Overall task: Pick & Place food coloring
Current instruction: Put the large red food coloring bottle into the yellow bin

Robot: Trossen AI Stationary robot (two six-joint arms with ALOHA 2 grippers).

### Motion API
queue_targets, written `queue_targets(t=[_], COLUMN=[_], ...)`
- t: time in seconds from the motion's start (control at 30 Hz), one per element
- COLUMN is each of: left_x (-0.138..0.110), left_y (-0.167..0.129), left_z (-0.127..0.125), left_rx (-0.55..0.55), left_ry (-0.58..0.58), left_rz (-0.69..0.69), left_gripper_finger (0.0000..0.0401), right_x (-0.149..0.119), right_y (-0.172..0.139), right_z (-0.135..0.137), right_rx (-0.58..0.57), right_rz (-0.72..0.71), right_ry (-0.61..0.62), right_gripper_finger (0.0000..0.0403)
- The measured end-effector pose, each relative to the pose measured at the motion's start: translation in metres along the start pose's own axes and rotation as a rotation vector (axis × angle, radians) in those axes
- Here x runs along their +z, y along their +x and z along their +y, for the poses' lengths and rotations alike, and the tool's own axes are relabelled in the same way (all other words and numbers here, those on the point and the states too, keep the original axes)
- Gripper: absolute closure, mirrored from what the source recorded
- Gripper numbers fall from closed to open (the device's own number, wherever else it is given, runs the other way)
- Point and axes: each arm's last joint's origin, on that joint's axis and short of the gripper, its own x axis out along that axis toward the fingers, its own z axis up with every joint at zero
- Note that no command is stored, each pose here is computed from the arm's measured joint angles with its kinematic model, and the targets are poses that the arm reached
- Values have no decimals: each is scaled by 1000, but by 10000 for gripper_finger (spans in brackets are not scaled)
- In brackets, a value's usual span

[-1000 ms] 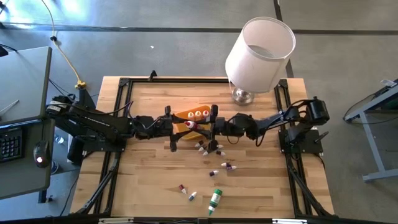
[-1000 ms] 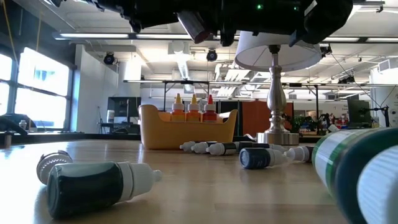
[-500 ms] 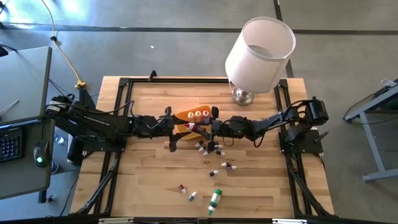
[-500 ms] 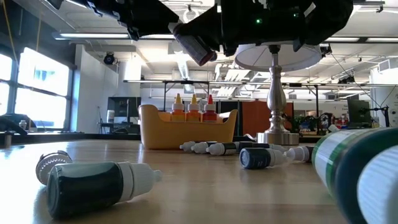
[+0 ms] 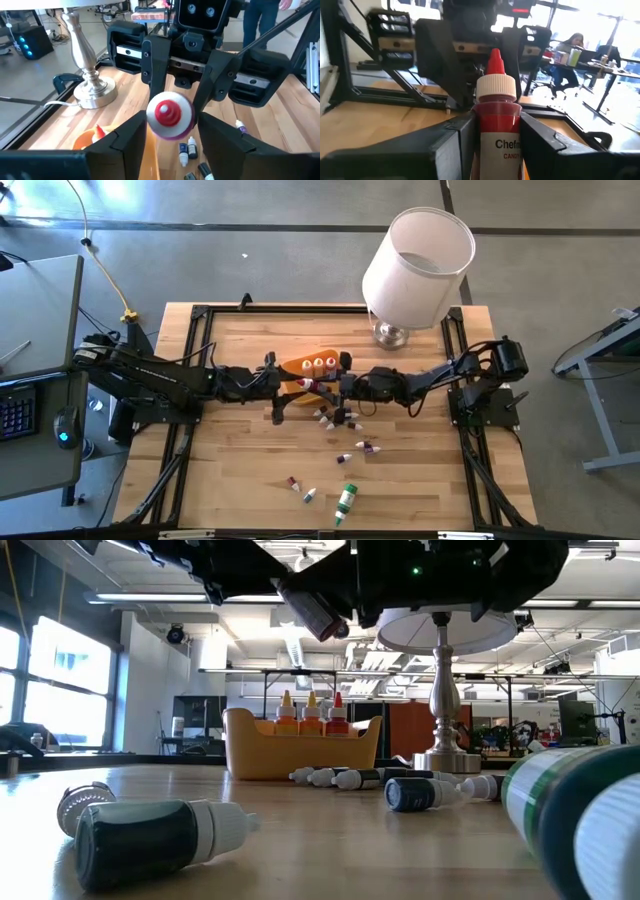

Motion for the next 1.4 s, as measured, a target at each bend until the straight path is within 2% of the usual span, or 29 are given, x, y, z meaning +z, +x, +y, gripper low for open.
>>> queue_targets(t=[0.27, 0.93, 1.23, 1.4], left_x=[2, 4, 4, 3], left_y=[0, 0, 0, 0], left_z=[0, 0, -1, -1], left_rx=[0, -2, -44, -29], left_ry=[-11, -7, 9, 13], left_rz=[-20, -44, -50, -38], left_gripper_finger=[267, 270, 270, 292], right_x=[3, 3, 3, 3], right_y=[0, 0, 0, 0], right_z=[1, 1, 1, 1], right_rx=[28, 31, 36, 34], right_rz=[-21, -17, -17, -15], right_ry=[6, 5, 2, 1], right_gripper_finger=[281, 281, 281, 273])
